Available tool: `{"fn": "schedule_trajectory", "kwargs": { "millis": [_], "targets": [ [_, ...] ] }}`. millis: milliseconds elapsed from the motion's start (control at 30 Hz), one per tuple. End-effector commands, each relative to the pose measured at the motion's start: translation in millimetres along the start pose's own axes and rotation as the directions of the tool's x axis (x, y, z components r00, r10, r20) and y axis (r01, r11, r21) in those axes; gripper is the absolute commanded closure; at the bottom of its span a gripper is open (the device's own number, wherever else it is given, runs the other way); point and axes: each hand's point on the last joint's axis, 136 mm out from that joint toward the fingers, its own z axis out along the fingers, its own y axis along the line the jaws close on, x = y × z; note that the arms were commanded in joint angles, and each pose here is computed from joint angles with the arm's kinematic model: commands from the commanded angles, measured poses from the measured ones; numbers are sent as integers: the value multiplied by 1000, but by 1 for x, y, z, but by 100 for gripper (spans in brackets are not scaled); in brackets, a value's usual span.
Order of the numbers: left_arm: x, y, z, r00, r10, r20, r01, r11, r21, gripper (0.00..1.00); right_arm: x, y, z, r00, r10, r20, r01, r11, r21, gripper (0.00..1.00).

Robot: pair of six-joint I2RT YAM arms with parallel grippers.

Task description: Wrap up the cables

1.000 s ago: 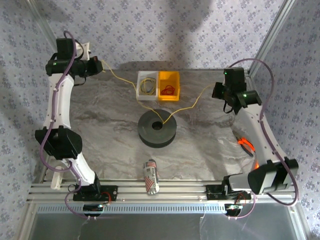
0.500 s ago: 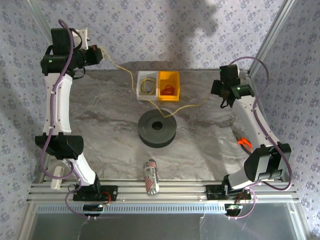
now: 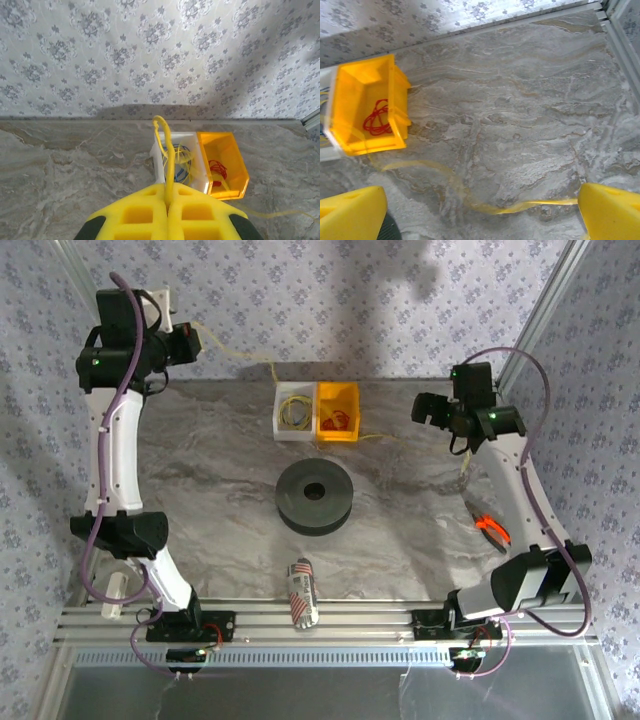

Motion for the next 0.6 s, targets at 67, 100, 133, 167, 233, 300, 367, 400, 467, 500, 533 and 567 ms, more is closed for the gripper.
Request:
{"fn": "schedule_trajectory", "kwargs": {
  "millis": [67, 100, 133, 167, 233, 300, 367, 400, 467, 500, 533, 567],
  "targets": [
    [-18, -10, -28, 997, 24, 72, -23, 1000, -11, 100, -2, 1, -21, 994, 111, -21, -112, 982, -153, 0],
    [-19, -11, -29, 997, 22, 74, -22, 1000, -7, 100, -2, 1, -23, 994, 105, -16, -107, 983, -151, 0],
    [-19, -11, -29, 997, 20, 74, -19, 1000, -7, 100, -2, 3, -24, 996, 91, -13, -92, 984, -153, 0],
    [-18, -12, -29, 997, 19, 71, -19, 1000, -5, 100, -2, 6, -26, 997, 75, -7, -76, 984, -162, 0],
    [-17, -17, -29, 997, 23, 69, -24, 1000, 4, 100, -5, 22, -32, 1000, 18, 25, -13, 980, -200, 0],
    [-17, -21, -31, 997, 29, 72, -29, 1000, 10, 100, -9, 45, -38, 996, -56, 71, 72, 967, -246, 0],
    [-17, -25, -33, 997, 34, 75, -35, 999, 11, 100, -12, 75, -42, 985, -123, 119, 156, 936, -316, 0],
    [-16, -27, -34, 997, 36, 75, -37, 999, 14, 100, -13, 94, -43, 976, -162, 146, 205, 911, -358, 0],
    [-14, -32, -37, 996, 39, 76, -41, 999, 20, 100, -14, 133, -44, 953, -233, 194, 296, 858, -420, 0],
    [-12, -34, -37, 997, 40, 73, -42, 999, 23, 100, -14, 157, -44, 935, -275, 225, 350, 820, -453, 0],
    [-11, -36, -38, 996, 43, 73, -45, 999, 25, 100, -13, 178, -41, 916, -315, 249, 398, 790, -466, 0],
    [-9, -38, -37, 997, 43, 71, -45, 999, 27, 100, -11, 197, -37, 899, -347, 268, 436, 762, -478, 0]
  ]
}}
